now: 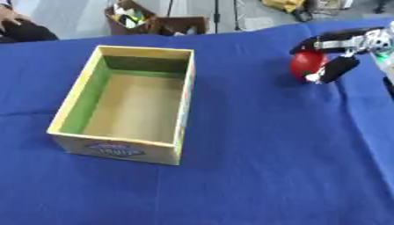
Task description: Pick up objects on the table and place them in the box.
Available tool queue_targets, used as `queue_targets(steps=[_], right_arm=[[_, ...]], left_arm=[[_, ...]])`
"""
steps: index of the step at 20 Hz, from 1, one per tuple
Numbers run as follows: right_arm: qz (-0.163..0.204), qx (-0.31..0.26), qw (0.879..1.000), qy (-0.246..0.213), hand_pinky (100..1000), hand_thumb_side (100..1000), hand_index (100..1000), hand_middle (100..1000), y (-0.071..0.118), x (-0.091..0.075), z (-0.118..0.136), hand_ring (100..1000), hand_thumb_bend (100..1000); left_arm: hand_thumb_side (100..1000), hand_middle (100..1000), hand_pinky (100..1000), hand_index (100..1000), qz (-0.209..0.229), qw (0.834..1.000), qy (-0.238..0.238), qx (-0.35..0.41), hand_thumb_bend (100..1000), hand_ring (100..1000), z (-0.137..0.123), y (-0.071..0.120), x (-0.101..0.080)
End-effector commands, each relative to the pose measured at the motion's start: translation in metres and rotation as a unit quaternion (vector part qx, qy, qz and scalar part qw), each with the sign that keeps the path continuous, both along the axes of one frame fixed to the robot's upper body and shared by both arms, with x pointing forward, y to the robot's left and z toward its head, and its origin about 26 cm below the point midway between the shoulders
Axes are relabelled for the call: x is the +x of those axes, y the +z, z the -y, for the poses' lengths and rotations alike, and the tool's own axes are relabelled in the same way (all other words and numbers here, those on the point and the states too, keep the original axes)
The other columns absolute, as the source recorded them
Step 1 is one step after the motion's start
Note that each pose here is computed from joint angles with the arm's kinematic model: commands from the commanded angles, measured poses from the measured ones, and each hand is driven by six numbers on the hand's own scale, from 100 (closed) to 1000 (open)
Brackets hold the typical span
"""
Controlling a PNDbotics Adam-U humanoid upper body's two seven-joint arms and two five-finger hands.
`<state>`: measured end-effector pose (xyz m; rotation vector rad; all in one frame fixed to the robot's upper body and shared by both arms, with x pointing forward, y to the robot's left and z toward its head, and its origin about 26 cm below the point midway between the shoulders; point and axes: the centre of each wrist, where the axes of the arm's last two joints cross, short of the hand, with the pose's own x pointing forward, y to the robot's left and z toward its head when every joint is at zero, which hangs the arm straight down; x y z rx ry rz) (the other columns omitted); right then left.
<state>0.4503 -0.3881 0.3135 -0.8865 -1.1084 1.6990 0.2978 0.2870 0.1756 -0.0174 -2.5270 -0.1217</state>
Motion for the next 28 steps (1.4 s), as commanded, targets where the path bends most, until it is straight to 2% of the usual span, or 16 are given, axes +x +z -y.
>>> queue_targets(steps=[1,5,9,10,11,13,14,16,20,23,24,28], right_arm=[[-0.024,-0.041,0.999,0.013,880,446,1000,970,0.014,-0.004,0.006,973,100],[-0.034,-0.049,0.998,0.002,856,444,1000,960,0.015,-0.003,0.007,963,100],[-0.020,-0.036,0.999,0.006,860,462,1000,952,0.018,-0.005,0.007,967,116],[-0.014,-0.034,0.999,0.006,860,476,1000,956,0.019,-0.005,0.007,968,175],[-0.009,-0.035,0.999,0.006,859,479,1000,957,0.019,-0.005,0.007,968,186],[0.001,-0.041,0.999,0.000,852,502,1000,972,0.021,-0.006,0.006,962,323],[0.007,-0.045,0.999,-0.006,857,534,1000,978,0.022,-0.006,0.006,964,464],[0.021,-0.051,0.998,-0.017,858,567,1000,975,0.024,-0.007,0.006,963,580],[0.054,-0.053,0.997,-0.032,858,606,1000,968,0.027,-0.009,0.008,959,693],[0.073,-0.054,0.995,-0.046,858,643,1000,968,0.029,-0.010,0.011,957,721],[0.079,-0.055,0.994,-0.051,857,679,1000,966,0.029,-0.011,0.011,957,719],[0.100,-0.056,0.990,-0.077,856,721,1000,950,0.028,-0.012,0.013,956,694]], left_arm=[[783,364,166,702,0.011,1.000,-0.003,0.010,100,313,-0.001,0.007,-0.001],[783,364,166,702,0.012,1.000,-0.004,0.011,100,314,0.000,0.007,-0.001],[785,364,166,703,0.011,1.000,-0.004,0.011,100,313,-0.001,0.007,-0.001],[785,364,166,702,0.011,1.000,-0.004,0.011,100,314,0.000,0.007,-0.001],[785,364,166,702,0.011,1.000,-0.004,0.011,100,314,0.000,0.007,-0.001],[785,364,166,702,0.010,1.000,-0.005,0.011,100,314,0.000,0.007,-0.001],[785,364,166,702,0.010,1.000,-0.005,0.012,100,314,0.000,0.007,-0.001],[783,364,167,702,0.010,1.000,-0.005,0.012,100,314,-0.001,0.007,-0.001],[781,364,167,701,0.008,1.000,-0.004,0.013,100,314,-0.001,0.006,-0.001],[778,364,167,701,0.006,1.000,-0.003,0.013,100,315,-0.002,0.005,-0.001],[776,364,168,701,0.006,1.000,-0.003,0.014,100,315,-0.002,0.005,-0.001],[768,364,168,700,0.004,1.000,-0.002,0.015,100,315,-0.002,0.005,-0.002]])
